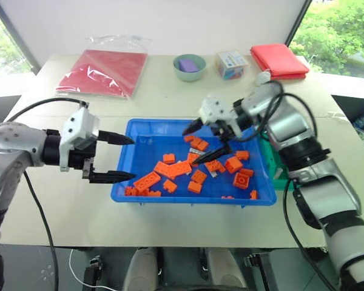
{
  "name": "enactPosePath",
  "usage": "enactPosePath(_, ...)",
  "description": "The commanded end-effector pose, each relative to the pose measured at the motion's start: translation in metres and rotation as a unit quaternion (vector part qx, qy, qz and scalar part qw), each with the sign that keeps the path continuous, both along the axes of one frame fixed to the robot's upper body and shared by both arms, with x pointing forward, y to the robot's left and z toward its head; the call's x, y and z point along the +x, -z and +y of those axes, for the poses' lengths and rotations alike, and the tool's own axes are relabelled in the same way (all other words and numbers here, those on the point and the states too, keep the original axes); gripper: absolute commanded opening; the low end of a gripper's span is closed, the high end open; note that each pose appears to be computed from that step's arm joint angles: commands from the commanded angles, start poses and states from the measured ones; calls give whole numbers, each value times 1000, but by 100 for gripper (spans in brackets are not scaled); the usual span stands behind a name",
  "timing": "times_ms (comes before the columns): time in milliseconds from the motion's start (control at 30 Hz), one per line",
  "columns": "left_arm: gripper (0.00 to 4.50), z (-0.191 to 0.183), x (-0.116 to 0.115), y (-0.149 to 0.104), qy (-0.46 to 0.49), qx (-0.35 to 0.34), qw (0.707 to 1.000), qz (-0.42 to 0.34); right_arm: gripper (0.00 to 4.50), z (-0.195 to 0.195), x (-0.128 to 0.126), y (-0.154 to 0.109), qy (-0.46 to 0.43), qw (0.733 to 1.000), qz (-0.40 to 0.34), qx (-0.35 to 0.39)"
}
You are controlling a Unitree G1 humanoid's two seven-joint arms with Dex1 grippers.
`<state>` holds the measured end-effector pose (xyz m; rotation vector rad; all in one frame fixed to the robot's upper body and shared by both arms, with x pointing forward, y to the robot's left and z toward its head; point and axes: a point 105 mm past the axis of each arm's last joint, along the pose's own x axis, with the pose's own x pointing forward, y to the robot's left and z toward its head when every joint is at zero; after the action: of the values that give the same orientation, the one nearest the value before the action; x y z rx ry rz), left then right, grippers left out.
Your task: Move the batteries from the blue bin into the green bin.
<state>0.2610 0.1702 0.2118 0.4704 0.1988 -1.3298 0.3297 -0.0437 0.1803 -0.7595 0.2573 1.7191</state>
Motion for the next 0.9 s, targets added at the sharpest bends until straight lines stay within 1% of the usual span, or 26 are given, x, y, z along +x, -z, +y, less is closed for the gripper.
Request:
enactPosePath(33, 450, -3, -1, -9, 5, -3, 1000, -26, 447, 9, 1, 11, -7, 1000, -9, -13)
enactPosePath(100, 450, -3, -1, -10, 2, -6, 1000, -29, 447, 13, 2, 28, -10, 999, -2, -31)
enactPosePath(167, 450, -3, -1, -10, 0, -7, 999, -31, 447, 16, 4, 38, -7, 999, 1, -41)
enactPosePath(300, 450, -3, 0, -11, -5, -10, 999, -34, 447, 22, 12, 48, 8, 999, 6, -43)
enactPosePath(433, 450, -3, 1, -12, -8, -11, 999, -39, 447, 21, 15, 57, 13, 999, 15, -44)
enactPosePath(500, 450, -3, 2, -14, -11, -12, 999, -42, 396, 21, 15, 57, 13, 999, 16, -40)
enactPosePath(567, 450, -2, 3, -15, -14, -13, 999, -43, 322, 23, 15, 52, 12, 999, 22, -28)
enactPosePath(600, 450, -1, 3, -15, -15, -14, 999, -43, 262, 25, 15, 48, 11, 999, 24, -22)
enactPosePath(667, 450, -1, 3, -15, -15, -13, 999, -43, 157, 27, 15, 44, 10, 1000, 27, -12)
enactPosePath(700, 450, -1, 3, -15, -15, -12, 999, -44, 120, 29, 14, 40, 7, 1000, 27, -4)
enactPosePath(833, 450, -1, 6, -15, -15, -12, 999, -46, 123, 41, 11, 29, -3, 999, 30, 19)
enactPosePath(900, 450, -2, 6, -15, -14, -12, 999, -47, 123, 54, 9, 25, -6, 999, 28, 32)
